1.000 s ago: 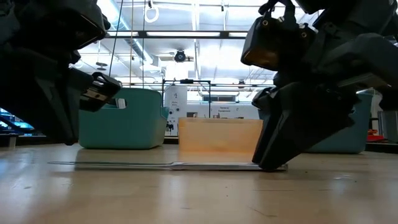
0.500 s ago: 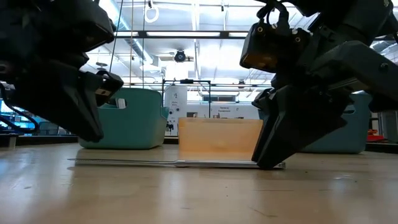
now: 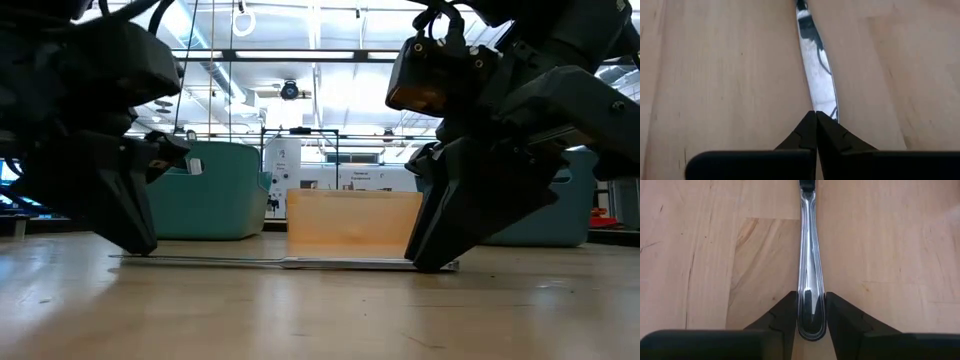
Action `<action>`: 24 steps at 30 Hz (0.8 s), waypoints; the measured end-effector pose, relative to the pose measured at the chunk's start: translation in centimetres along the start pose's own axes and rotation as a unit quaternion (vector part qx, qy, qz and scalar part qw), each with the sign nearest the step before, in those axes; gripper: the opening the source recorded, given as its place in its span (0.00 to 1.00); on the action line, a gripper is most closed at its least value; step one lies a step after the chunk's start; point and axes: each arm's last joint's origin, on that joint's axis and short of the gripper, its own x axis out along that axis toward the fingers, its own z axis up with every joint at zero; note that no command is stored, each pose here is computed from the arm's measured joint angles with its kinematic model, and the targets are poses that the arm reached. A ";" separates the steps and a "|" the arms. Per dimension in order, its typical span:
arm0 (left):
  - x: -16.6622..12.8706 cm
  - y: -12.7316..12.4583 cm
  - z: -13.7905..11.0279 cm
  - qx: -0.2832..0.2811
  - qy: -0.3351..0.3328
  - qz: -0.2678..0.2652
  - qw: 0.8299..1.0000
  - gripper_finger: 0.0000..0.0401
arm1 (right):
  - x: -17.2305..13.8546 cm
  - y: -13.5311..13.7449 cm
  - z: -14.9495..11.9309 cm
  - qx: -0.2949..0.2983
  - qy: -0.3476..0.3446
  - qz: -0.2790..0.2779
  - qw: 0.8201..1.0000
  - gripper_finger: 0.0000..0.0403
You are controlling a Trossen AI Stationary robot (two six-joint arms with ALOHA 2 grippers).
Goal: Pick & Place Kitchen Items
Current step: Put the silver knife into the orange bin
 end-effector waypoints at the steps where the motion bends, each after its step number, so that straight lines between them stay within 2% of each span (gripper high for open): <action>1: 0.0 0.0 0.0 0.002 -0.002 -0.001 1.000 0.01 | 0.0 0.0 0.0 0.000 0.000 0.000 1.000 0.26; 24: -0.1 0.1 -0.5 0.006 0.034 -0.014 0.999 0.01 | 0.0 0.1 0.3 0.005 -0.022 0.005 1.000 0.27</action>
